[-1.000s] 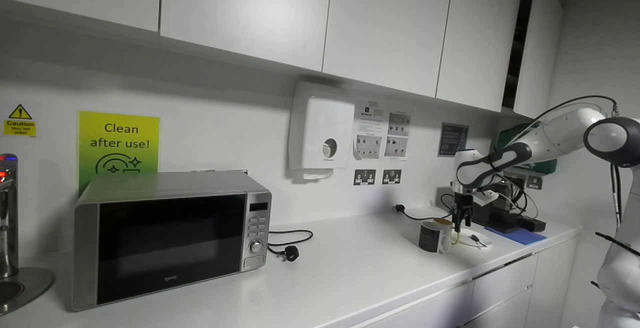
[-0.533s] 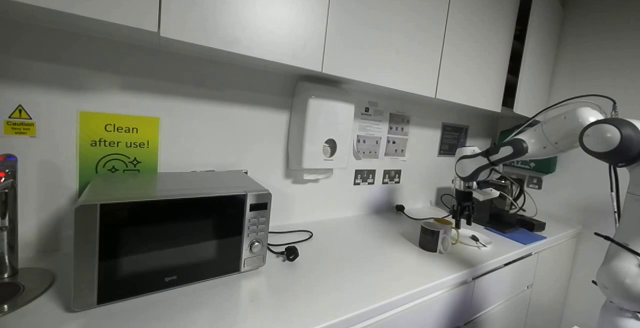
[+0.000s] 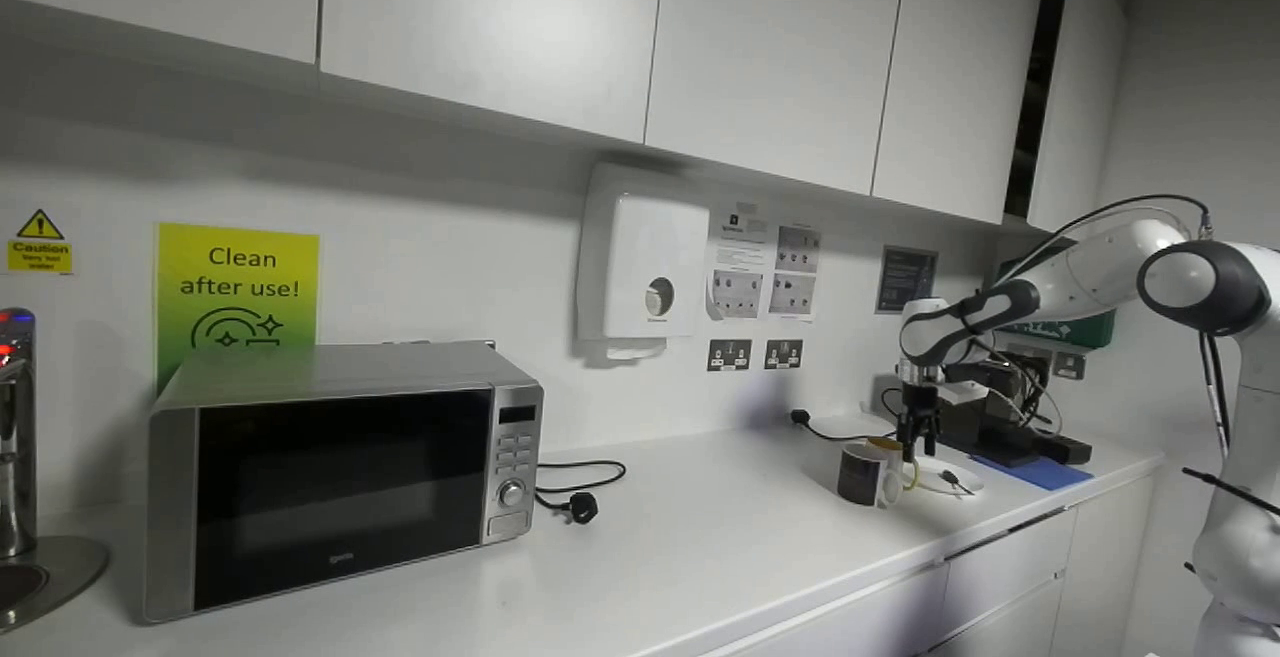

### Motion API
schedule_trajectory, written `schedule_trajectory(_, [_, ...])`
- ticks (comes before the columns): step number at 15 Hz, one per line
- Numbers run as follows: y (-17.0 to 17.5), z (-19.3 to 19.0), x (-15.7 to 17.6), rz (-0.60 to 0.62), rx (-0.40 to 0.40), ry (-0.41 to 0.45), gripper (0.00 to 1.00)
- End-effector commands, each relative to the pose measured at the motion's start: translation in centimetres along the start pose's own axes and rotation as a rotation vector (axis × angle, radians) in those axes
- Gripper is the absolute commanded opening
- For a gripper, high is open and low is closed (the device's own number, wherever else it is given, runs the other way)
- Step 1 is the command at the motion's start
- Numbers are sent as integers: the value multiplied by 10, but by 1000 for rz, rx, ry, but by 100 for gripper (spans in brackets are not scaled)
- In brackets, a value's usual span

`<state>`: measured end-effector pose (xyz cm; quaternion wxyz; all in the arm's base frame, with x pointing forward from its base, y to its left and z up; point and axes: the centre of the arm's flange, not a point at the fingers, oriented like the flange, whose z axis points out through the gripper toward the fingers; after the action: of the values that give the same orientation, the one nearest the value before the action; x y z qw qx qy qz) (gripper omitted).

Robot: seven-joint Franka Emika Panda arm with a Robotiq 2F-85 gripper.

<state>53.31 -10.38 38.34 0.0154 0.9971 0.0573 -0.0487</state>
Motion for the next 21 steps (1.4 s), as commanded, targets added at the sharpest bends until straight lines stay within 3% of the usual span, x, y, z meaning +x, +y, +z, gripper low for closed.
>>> schedule_trajectory(1, [4, -2, 13, -67, 20, -31, 96])
schedule_trajectory(14, [-7, 1, 42, -90, -13, -13, 92])
schedule_trajectory(15, [-6, 1, 42, -88, -14, -14, 69])
schedule_trajectory(18, [-4, 0, 44, -85, -14, -17, 60])
schedule_trajectory(21, [-2, -1, 44, -83, -16, -15, 36])
